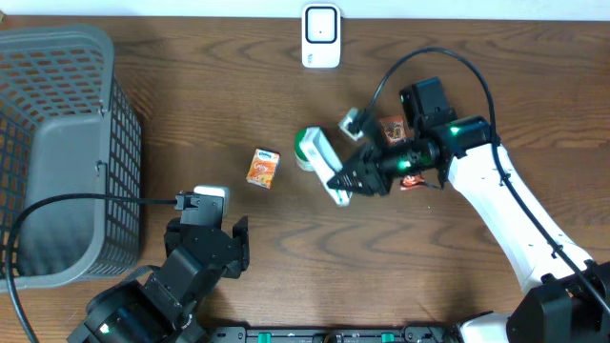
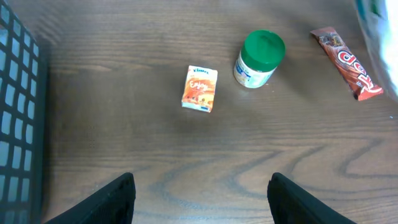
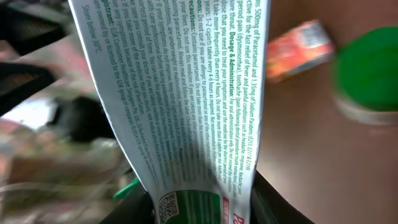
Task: Scan the item barcode
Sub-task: 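Lift the Panadol box and carry it up toward the white scanner, then hold the Panadol box barcode under the white scanner with right gripper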
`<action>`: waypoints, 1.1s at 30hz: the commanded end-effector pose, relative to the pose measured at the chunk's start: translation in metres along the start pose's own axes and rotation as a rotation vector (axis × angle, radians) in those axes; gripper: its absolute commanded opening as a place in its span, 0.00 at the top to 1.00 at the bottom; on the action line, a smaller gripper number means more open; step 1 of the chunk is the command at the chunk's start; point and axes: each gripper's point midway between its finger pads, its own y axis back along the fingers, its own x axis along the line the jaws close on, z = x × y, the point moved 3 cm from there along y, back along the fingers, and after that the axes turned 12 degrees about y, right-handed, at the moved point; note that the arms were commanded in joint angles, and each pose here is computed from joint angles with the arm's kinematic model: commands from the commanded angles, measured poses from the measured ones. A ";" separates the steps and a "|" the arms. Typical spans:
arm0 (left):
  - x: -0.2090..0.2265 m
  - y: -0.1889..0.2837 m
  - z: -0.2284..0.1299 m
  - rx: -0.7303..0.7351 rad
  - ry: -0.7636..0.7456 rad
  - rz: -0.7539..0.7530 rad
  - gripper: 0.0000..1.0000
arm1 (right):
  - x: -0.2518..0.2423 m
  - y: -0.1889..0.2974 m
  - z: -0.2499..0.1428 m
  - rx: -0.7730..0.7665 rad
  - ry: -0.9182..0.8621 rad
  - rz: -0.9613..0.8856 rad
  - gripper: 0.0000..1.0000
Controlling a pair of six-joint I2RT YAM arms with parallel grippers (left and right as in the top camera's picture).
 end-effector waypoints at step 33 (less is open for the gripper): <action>0.003 0.000 0.001 -0.009 -0.009 0.016 0.31 | -0.271 0.048 0.089 0.157 0.529 -1.528 0.74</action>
